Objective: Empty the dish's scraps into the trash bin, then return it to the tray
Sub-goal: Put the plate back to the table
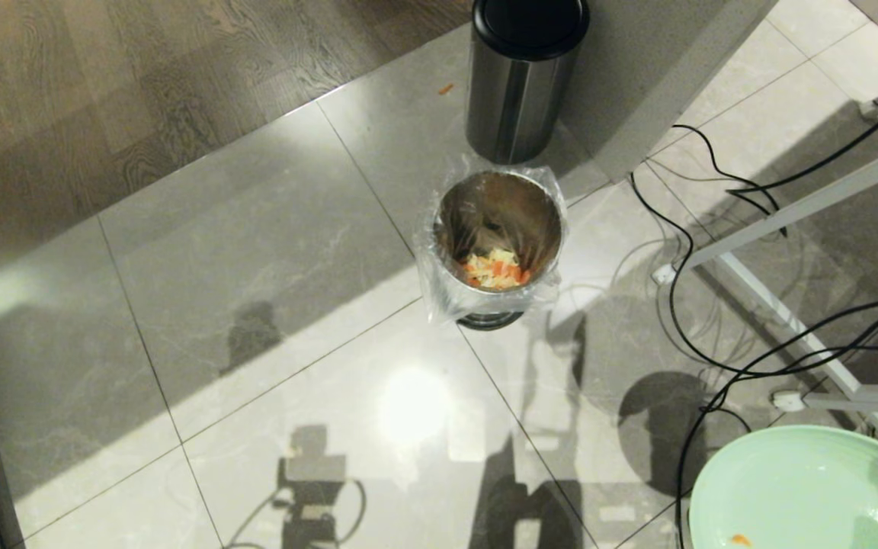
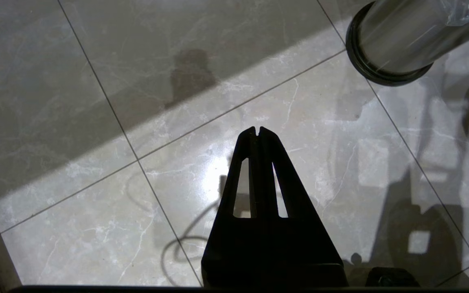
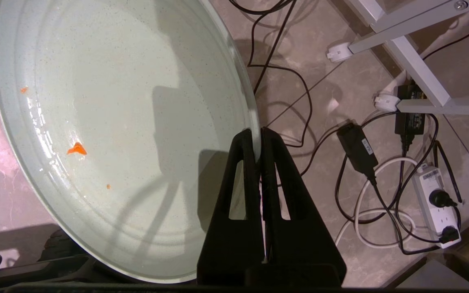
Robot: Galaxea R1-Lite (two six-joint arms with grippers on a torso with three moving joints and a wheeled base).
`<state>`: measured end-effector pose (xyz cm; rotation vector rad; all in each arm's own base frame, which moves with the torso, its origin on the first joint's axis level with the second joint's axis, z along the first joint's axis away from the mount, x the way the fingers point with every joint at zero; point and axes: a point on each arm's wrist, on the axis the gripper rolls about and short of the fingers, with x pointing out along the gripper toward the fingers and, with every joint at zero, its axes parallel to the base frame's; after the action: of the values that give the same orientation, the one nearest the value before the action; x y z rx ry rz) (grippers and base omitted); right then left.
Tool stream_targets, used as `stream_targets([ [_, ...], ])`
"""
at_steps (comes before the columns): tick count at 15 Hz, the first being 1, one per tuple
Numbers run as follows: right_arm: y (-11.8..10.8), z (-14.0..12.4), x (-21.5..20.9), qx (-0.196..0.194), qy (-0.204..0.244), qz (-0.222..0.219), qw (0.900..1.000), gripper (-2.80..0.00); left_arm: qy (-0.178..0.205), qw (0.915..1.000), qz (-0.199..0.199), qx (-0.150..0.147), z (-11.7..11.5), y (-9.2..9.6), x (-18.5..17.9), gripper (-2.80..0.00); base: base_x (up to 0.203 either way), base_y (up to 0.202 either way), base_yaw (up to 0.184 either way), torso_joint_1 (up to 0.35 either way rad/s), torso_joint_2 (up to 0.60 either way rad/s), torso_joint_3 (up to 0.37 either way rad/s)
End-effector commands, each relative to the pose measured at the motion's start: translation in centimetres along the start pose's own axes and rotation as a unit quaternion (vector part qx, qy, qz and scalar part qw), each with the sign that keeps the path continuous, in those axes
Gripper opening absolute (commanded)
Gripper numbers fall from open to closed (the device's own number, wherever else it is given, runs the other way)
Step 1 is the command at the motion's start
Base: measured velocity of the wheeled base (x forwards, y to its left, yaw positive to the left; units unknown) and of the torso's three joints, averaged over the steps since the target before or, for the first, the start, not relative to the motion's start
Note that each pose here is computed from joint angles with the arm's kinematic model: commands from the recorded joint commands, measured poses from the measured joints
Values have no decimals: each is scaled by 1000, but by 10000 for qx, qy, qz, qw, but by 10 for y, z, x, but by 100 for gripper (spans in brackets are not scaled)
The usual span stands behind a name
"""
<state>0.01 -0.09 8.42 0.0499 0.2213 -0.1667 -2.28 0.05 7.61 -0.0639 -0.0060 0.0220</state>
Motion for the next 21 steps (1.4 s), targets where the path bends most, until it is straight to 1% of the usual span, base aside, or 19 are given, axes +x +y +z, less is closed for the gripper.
stream_targets([
  [1,0,0,0,-18,20,0,10000,-280,4,10000,-3,-3,0,0,0,-280,0,0,0,0,0,0],
  [6,0,0,0,-21,28,0,10000,-280,4,10000,-3,-11,0,0,0,-280,0,0,0,2,-1,78],
  [21,0,0,0,19,20,0,10000,-280,4,10000,-3,-11,0,0,0,-280,0,0,0,1,2,201],
])
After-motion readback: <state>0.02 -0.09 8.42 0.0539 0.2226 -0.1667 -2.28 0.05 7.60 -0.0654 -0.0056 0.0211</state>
